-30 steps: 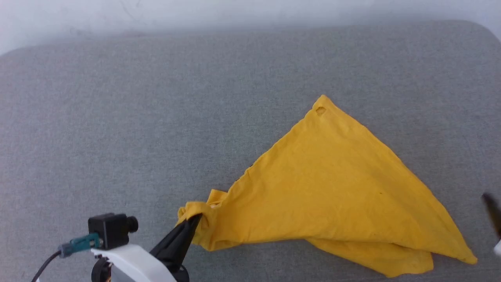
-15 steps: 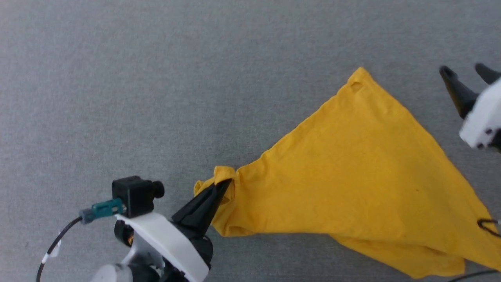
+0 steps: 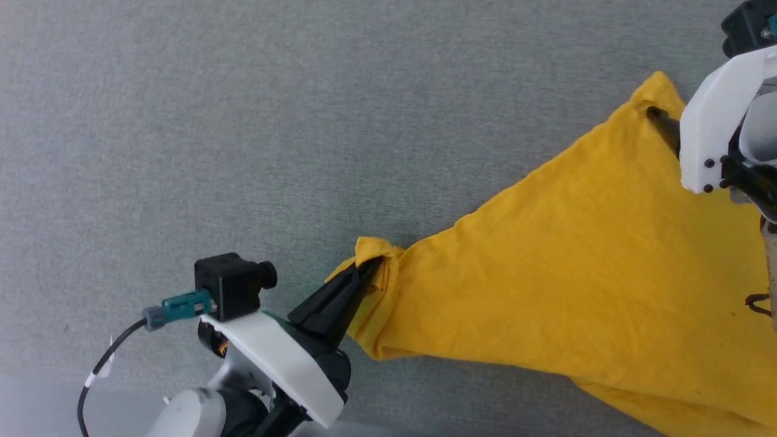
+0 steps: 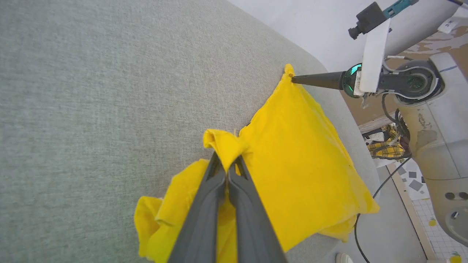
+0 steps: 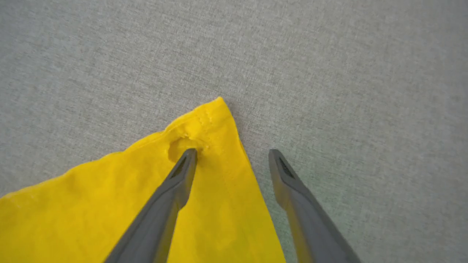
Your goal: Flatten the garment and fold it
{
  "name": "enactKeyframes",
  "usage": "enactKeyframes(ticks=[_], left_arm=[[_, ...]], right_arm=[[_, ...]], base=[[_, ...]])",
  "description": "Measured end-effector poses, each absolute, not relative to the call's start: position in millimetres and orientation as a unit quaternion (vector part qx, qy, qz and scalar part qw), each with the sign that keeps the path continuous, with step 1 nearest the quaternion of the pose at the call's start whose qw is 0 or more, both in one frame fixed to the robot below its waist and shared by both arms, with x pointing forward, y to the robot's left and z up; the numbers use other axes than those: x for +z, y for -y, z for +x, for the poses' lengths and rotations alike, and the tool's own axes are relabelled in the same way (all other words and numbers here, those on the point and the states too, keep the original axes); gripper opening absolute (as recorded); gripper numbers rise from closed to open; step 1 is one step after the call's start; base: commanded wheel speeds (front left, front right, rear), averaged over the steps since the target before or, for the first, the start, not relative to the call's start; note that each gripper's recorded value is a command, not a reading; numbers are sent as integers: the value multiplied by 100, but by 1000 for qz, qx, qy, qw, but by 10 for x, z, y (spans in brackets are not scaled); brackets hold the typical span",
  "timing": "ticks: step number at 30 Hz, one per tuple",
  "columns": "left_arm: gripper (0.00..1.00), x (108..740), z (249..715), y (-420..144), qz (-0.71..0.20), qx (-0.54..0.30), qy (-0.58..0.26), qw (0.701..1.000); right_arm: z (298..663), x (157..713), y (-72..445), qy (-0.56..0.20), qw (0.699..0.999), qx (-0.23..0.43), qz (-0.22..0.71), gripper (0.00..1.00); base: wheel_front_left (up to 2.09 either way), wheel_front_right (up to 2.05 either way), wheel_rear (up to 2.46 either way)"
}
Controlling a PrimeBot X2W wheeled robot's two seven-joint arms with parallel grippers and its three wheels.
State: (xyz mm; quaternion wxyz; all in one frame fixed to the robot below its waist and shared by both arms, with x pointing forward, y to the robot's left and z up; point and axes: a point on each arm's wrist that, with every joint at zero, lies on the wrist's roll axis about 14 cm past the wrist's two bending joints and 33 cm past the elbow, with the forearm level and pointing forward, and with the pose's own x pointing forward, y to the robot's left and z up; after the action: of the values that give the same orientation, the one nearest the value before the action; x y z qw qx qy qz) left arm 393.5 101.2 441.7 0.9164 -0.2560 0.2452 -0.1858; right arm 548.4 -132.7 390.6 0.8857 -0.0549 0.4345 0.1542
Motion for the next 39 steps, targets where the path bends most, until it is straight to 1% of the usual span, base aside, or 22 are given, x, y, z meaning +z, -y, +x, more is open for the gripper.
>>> enactKeyframes(ticks=[5, 6, 7, 8, 14, 19, 24, 30, 34, 39], left_arm=[[0, 4332, 3949, -1087, -258, -170, -251, 918], [0, 4307, 3944, -1104, -258, -166, -254, 917], [0, 4283, 3941, -1121, -258, -162, -256, 917], [0, 4265, 3940, -1135, -258, -159, -258, 917], [0, 4221, 3976, -1196, -258, -148, -257, 920], [0, 4312, 4018, -1206, -261, -151, -237, 923], [0, 4589, 4200, -1294, -241, -151, -177, 942], [0, 5047, 4461, -1443, -200, -141, -99, 965], [0, 5393, 4599, -1521, -177, -133, -53, 974], [0, 5909, 4756, -1608, -134, -124, 2, 983]], right_arm=[[5591, 3758, 1217, -443, 879, 167, -60, 100], [5613, 3739, 1201, -444, 878, 169, -61, 80], [5636, 3723, 1185, -444, 877, 171, -62, 34], [5659, 3711, 1173, -444, 877, 172, -63, 0], [5706, 3680, 1099, -445, 875, 181, -66, 0], [5718, 3787, 1119, -422, 887, 179, -59, 0], [5759, 4053, 1147, -362, 916, 170, -33, 0], [5778, 4581, 1150, -272, 948, 165, 0, 0], [5746, 4973, 1239, -214, 964, 154, 13, 0], [5642, 5441, 1403, -160, 978, 136, 11, 0]], base=[[0, 0, 0], [0, 0, 0], [0, 0, 0], [0, 0, 0], [0, 0, 0], [0, 0, 0], [0, 0, 0], [0, 0, 0], [0, 0, 0], [0, 0, 0]])
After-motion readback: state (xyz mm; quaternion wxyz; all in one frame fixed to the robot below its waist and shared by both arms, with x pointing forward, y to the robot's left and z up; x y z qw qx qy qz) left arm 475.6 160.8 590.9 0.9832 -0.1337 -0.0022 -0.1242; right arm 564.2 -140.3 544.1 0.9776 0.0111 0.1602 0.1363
